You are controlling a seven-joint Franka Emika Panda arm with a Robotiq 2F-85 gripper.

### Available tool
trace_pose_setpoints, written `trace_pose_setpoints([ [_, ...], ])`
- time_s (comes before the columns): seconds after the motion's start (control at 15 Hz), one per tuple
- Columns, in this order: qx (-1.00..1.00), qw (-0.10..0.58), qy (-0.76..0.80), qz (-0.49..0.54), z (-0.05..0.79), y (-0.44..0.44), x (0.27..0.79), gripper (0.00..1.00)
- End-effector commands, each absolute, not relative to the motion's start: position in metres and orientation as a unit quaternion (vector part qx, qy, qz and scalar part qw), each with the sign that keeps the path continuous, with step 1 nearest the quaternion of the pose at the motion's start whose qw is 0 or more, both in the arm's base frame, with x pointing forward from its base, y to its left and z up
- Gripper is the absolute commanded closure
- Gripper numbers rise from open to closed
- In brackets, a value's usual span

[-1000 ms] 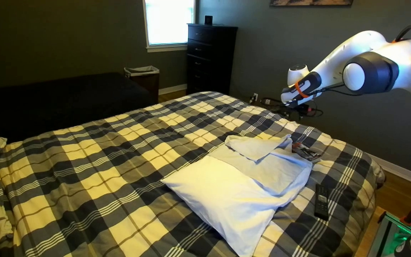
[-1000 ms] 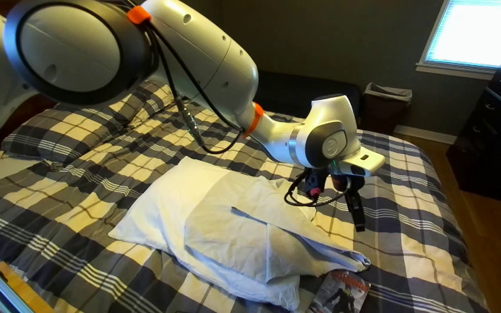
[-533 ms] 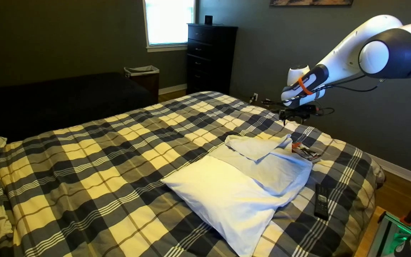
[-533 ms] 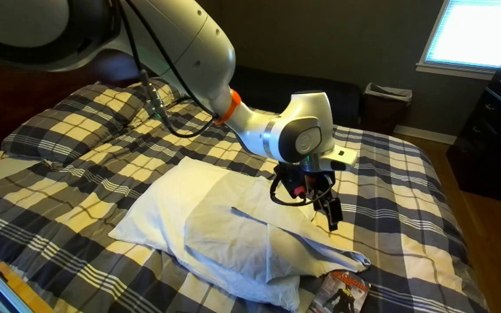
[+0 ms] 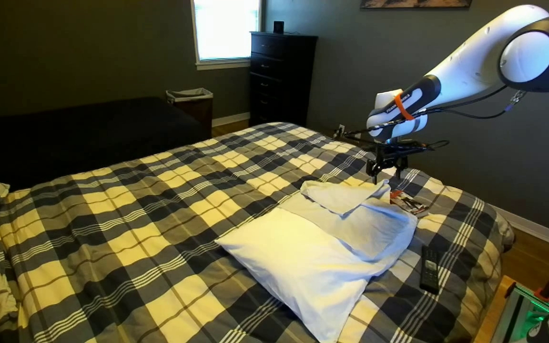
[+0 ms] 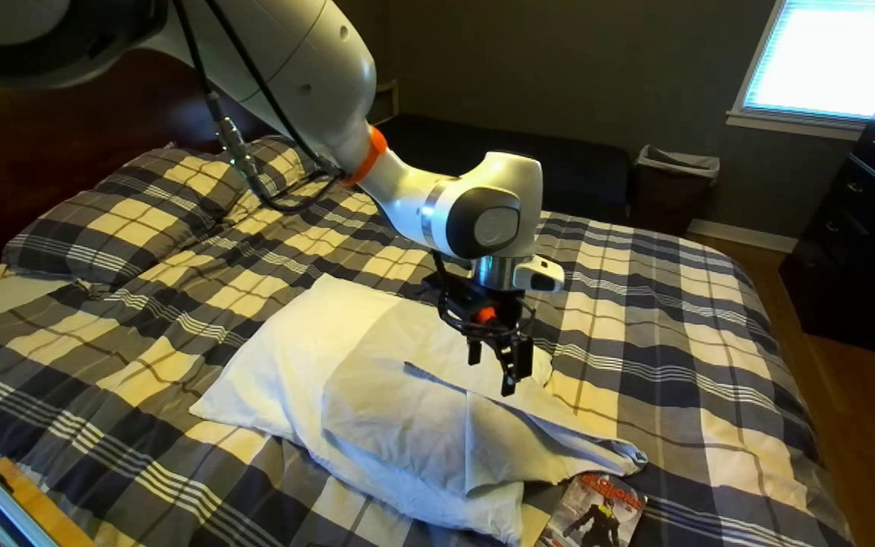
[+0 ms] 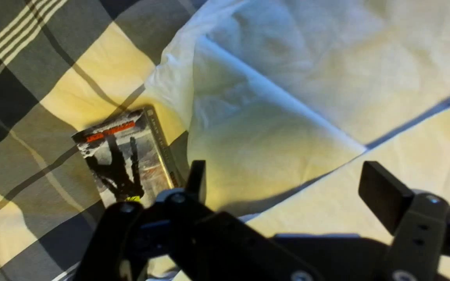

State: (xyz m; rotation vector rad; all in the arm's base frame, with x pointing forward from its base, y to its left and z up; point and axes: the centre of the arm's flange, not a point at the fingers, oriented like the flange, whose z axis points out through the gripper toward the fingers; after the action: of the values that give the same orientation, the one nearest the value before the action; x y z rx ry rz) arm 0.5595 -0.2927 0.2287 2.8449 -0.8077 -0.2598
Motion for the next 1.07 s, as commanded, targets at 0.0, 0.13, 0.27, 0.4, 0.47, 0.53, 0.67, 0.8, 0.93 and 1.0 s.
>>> trace_pose_setpoints([
  [0.0, 0.962, 0.072, -0.23, -0.131, 0.236, -0.257, 0.552, 0.0],
  [0.13, 0.96, 0.078, -0.242, -0.118, 0.232, -0.266, 0.562, 0.0],
  [0.27, 0.961, 0.078, -0.236, -0.119, 0.235, -0.256, 0.565, 0.0],
  [0.4, 0.963, 0.077, -0.232, -0.115, 0.233, -0.264, 0.561, 0.0],
  [0.47, 0.966, 0.079, -0.219, -0.11, 0.228, -0.259, 0.559, 0.0],
  [0.53, 0.972, 0.079, -0.196, -0.106, 0.223, -0.249, 0.558, 0.0],
  [0.67, 0.98, 0.08, -0.164, -0.083, 0.214, -0.233, 0.555, 0.0],
  [0.8, 0.985, 0.089, -0.138, -0.046, 0.204, -0.218, 0.552, 0.0],
  [0.93, 0.989, 0.093, -0.112, -0.004, 0.194, -0.201, 0.553, 0.0],
  [1.0, 0.991, 0.094, -0.099, 0.009, 0.191, -0.194, 0.554, 0.0],
])
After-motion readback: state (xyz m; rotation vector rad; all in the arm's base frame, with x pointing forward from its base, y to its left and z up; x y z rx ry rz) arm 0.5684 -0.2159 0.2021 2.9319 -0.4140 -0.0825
